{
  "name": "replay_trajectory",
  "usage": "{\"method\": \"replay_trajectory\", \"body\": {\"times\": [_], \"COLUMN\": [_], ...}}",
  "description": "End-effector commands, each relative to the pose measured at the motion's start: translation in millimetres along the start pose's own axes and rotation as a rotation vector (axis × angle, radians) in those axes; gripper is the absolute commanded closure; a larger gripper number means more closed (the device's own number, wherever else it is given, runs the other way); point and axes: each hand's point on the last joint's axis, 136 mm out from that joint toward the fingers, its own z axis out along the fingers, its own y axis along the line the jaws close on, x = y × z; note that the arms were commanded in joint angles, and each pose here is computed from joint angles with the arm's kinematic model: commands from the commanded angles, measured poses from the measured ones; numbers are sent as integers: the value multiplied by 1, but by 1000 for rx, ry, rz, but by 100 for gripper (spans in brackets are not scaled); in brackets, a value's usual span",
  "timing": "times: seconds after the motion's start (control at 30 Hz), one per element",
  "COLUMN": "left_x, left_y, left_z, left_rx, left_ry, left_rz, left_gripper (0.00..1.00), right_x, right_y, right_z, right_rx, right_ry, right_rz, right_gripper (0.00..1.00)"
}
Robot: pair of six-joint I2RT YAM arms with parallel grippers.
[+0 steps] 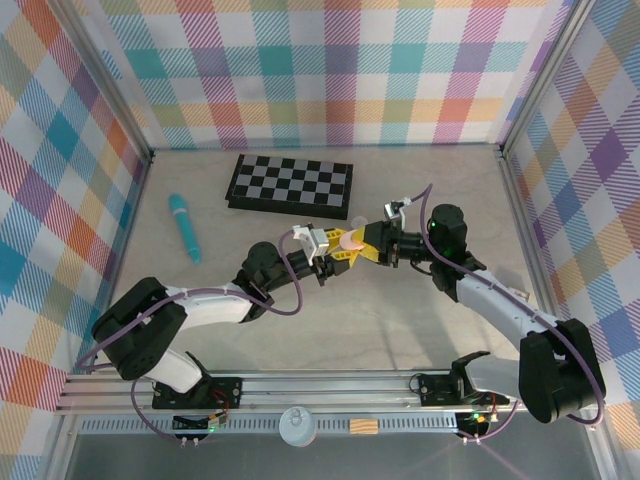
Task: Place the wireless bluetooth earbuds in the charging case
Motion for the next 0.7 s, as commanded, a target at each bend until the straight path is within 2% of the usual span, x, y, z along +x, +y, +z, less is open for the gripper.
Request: {"method": "replay_trajectory", "body": {"times": [0.0, 0.47, 0.67], "left_x": [-20, -19, -20], "left_y": [-3, -3, -6], "left_z": [-6, -10, -14], "left_rx": [11, 10, 9], "left_ry": [-49, -46, -38], "left_rz": [37, 43, 45], "left_gripper": [70, 70, 70], "right_x": [-2, -2, -3], "right_y": [12, 16, 17], "right_z": [-2, -6, -6], "right_rx": [-9, 1, 5], "right_ry": [-3, -21, -28], "right_rz": [-51, -68, -73], "right_gripper": [56, 60, 58]}}
